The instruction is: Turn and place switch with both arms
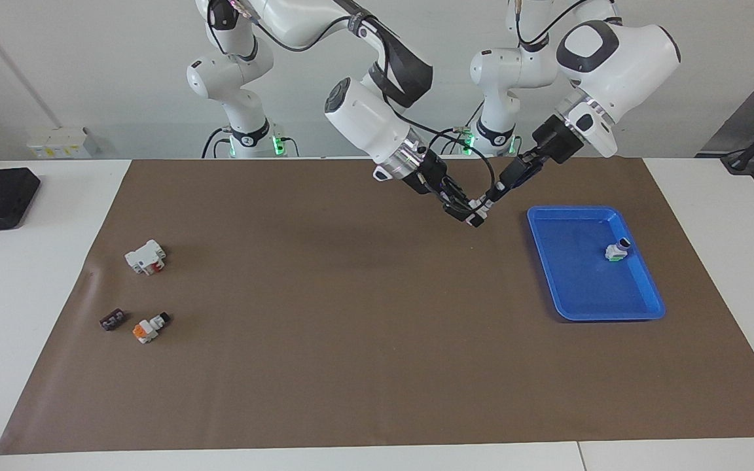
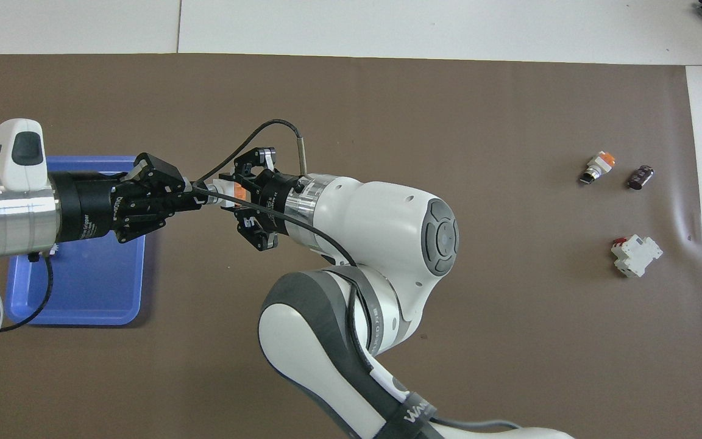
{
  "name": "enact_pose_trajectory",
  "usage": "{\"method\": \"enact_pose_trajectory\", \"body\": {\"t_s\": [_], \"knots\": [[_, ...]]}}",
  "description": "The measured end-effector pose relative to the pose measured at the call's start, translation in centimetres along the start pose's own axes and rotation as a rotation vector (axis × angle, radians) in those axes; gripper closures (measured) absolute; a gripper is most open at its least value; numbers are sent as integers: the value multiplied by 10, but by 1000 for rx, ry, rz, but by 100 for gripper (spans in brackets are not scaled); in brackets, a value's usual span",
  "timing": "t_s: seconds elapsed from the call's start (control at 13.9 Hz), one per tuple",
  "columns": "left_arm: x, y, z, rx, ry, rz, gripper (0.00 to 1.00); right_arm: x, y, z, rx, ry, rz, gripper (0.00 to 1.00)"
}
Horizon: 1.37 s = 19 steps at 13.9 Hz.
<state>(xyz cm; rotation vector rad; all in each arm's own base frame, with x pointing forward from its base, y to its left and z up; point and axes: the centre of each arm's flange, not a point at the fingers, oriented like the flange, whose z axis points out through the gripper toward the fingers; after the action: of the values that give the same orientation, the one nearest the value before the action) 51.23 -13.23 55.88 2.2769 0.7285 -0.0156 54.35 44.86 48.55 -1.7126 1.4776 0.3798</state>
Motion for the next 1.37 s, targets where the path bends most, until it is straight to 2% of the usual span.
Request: {"method": "enact_pose_trajectory", "body": {"t_s": [0.07, 0.14, 0.22, 0.79, 1.01, 1.37], "knots": [[0, 0, -1, -3, 1, -1, 77, 0, 0, 0, -1, 0, 0, 59], [0, -1, -1, -3, 2, -2, 87, 0, 0, 0, 1, 1, 1, 59], [0, -1, -1, -4, 2, -3, 90, 0, 0, 0, -1, 1, 1, 59], [0, -1, -1, -4, 2, -21, 90, 0, 0, 0, -1, 0, 1, 59], [0, -1, -1, -4, 2, -113, 90, 0, 0, 0, -1, 1, 1, 59], [0, 0, 0, -9, 8, -362, 90, 1, -1, 0, 1, 1, 2, 59]]}}
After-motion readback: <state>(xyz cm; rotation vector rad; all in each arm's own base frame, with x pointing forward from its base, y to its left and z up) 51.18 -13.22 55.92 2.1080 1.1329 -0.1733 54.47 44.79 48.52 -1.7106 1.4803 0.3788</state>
